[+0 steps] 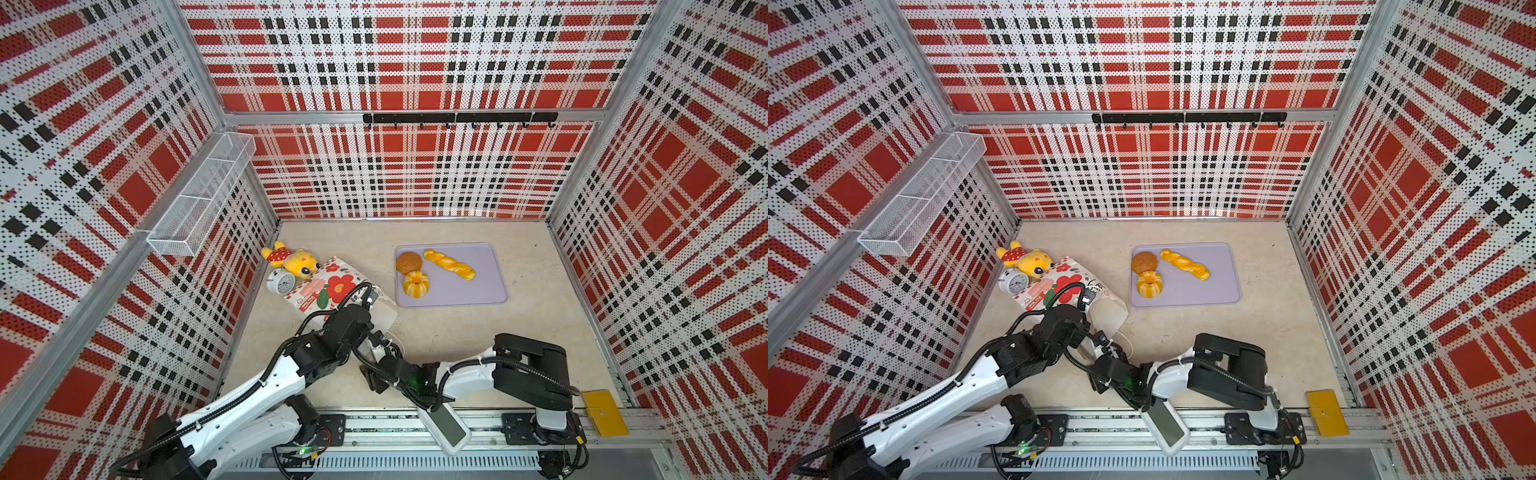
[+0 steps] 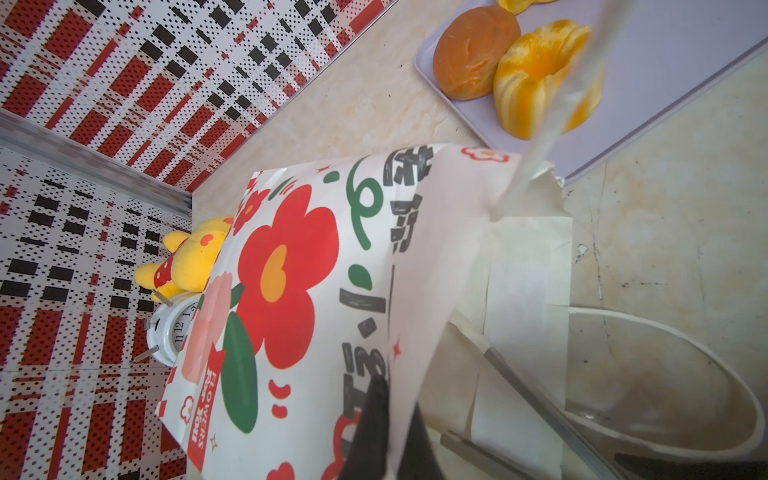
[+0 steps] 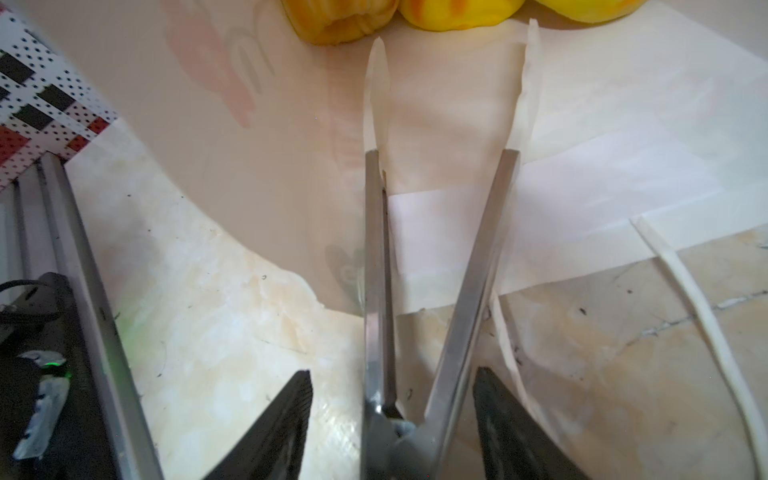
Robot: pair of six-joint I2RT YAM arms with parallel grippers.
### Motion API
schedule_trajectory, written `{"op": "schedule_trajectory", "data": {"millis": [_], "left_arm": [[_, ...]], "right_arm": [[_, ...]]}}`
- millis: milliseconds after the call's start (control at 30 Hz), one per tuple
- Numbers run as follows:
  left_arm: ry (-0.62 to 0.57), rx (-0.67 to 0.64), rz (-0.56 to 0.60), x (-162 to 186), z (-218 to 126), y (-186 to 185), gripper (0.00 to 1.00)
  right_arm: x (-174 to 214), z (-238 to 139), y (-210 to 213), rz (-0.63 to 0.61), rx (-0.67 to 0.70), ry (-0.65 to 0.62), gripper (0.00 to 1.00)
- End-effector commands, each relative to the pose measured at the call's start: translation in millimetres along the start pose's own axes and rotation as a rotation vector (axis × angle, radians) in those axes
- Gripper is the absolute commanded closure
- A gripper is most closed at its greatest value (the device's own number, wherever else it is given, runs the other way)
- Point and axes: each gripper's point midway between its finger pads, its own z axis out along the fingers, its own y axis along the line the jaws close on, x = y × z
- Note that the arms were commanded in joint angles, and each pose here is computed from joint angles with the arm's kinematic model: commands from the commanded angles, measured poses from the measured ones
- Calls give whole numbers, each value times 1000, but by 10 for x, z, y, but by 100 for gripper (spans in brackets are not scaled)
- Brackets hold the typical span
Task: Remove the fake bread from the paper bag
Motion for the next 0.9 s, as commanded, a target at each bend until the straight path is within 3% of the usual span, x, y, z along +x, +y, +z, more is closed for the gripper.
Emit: {"op": "schedule_trajectory", "data": {"millis": [0, 167, 300, 667, 867], "left_arm": [[-33, -14, -45, -95, -44, 62, 100], [-37, -13, -45, -96, -55, 65, 100], [-45, -10, -49, -103, -73, 70, 100], [-38, -8, -39, -88, -62, 54, 100], [-36, -7, -36, -78, -64, 49, 100]], "right_arm": [[39, 49, -135, -13, 81, 18, 42], [37, 23, -327, 35, 140, 31, 69], [-43, -108, -533, 133, 154, 4, 79], [-308, -297, -401, 197, -21, -16, 86], [-493, -359, -246, 329, -167, 4, 91]]}}
